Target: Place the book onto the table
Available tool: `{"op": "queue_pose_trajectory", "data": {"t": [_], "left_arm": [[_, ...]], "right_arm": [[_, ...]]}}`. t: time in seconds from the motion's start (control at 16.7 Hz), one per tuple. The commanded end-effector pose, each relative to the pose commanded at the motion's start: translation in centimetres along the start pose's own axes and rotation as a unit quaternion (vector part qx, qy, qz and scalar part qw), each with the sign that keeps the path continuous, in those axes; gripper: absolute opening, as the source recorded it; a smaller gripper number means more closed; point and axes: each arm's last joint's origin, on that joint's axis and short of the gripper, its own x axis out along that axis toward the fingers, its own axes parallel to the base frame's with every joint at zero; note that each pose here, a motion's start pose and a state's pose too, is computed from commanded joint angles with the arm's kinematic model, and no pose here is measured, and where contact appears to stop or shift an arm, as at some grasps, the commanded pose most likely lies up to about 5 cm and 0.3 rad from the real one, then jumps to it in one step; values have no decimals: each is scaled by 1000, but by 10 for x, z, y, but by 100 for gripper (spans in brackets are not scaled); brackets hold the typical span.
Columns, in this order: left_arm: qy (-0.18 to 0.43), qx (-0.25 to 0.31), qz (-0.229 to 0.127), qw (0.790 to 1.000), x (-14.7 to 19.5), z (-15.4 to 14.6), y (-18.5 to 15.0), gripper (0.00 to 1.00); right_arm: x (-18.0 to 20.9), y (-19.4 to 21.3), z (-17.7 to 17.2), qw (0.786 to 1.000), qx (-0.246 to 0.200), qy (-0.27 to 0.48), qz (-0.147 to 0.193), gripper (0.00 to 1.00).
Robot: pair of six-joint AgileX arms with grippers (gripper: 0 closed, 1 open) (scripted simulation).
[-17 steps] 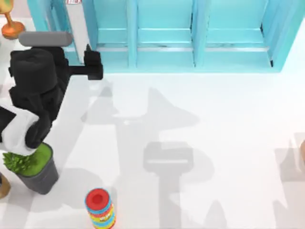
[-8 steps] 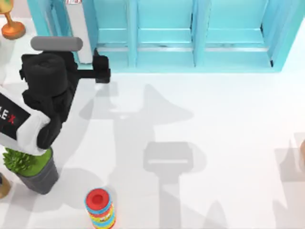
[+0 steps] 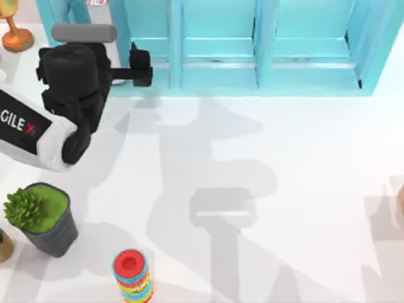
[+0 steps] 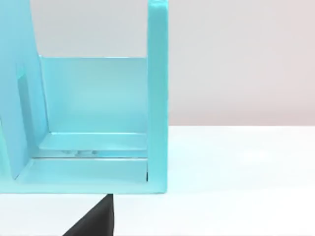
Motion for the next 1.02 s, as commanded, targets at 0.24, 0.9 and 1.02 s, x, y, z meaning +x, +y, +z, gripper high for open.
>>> {"op": "queue_pose_trajectory", "data": {"t": [0.24, 0.9, 1.02], "left_arm": [[0, 0, 0, 1000, 34, -5, 0, 100], [0, 0, 0, 1000, 57, -11, 1, 85], [0, 0, 0, 1000, 57, -11, 1, 70]], "right_arm": [[0, 0, 0, 1000, 0, 0, 0, 100], [0, 0, 0, 1000, 0, 0, 0, 100], [0, 0, 0, 1000, 0, 0, 0, 100]]}}
